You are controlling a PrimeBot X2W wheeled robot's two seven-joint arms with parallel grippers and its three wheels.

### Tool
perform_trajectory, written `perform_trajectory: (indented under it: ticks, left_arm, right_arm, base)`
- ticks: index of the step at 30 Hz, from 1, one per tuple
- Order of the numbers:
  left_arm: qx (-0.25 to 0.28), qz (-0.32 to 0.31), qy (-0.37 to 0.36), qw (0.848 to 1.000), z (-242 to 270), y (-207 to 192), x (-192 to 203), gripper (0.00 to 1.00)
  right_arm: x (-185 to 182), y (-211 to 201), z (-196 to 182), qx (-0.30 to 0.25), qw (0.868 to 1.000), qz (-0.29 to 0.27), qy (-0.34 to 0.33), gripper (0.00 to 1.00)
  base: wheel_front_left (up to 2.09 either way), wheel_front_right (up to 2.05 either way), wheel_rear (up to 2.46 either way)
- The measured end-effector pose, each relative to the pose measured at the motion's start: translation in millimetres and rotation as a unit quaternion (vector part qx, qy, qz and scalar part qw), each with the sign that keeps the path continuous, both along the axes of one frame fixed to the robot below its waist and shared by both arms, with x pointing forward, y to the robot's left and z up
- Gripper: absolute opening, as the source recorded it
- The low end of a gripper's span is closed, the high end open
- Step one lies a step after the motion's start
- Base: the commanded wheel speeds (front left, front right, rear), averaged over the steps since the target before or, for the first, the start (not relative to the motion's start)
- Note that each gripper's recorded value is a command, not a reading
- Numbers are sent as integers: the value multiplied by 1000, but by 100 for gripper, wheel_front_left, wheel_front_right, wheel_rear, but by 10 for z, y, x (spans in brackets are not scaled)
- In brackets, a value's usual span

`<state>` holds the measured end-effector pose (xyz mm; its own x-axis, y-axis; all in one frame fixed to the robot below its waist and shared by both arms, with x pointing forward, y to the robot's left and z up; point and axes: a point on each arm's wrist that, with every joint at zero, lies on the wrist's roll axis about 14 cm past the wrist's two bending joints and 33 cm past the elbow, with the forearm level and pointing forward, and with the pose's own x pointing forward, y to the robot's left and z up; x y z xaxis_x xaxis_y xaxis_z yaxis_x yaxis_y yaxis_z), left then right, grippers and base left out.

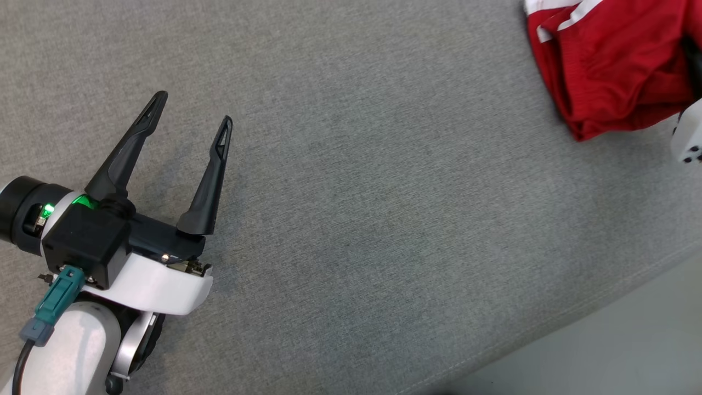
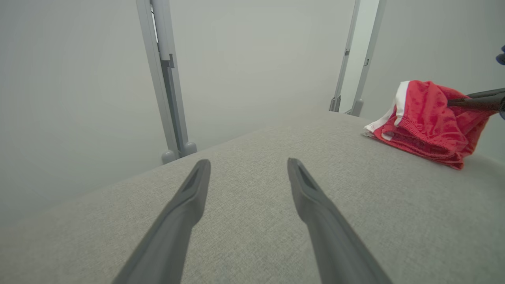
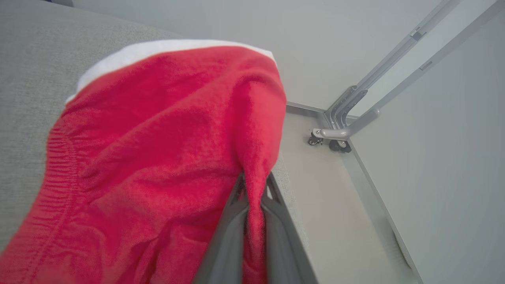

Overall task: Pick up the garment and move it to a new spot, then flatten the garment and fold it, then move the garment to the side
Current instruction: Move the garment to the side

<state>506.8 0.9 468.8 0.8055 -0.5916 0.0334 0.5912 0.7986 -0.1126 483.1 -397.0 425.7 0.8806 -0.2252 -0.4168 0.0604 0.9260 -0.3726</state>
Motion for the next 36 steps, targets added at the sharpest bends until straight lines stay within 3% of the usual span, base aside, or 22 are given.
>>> perform_trajectory:
  ticks: [3,4,5,6,11,15,22,36]
  left_arm:
    - [0,0,5,1000,-66,14,21,100]
    - [1,1,7,1000,-85,25,24,100]
    - [2,3,9,1000,-101,38,27,100]
    - [3,4,10,1000,-117,53,30,100]
    - [6,15,11,1000,-128,127,47,100]
    - [-1,24,4,1000,-56,164,40,100]
    - [-8,51,-7,999,93,270,-24,100]
    - [-10,150,-8,989,336,795,-369,100]
  right_arm:
    - [66,-76,-40,0,1000,-15,1,2]
    - [84,-99,-53,0,1000,-21,1,30]
    - [100,-121,-60,3,1000,-29,-2,30]
    - [106,-147,-77,4,999,-35,-1,100]
    - [114,-233,-92,15,998,-65,-8,100]
    - [251,-237,219,33,994,-66,-75,100]
    - [82,-182,543,71,980,-76,-168,100]
    - [-188,1012,807,174,948,10,-266,100]
  base:
    - [0,0,0]
    - [0,0,0]
    - [0,0,0]
    - [0,0,0]
    - [0,0,0]
    - [0,0,0]
    - [0,0,0]
    - [0,0,0]
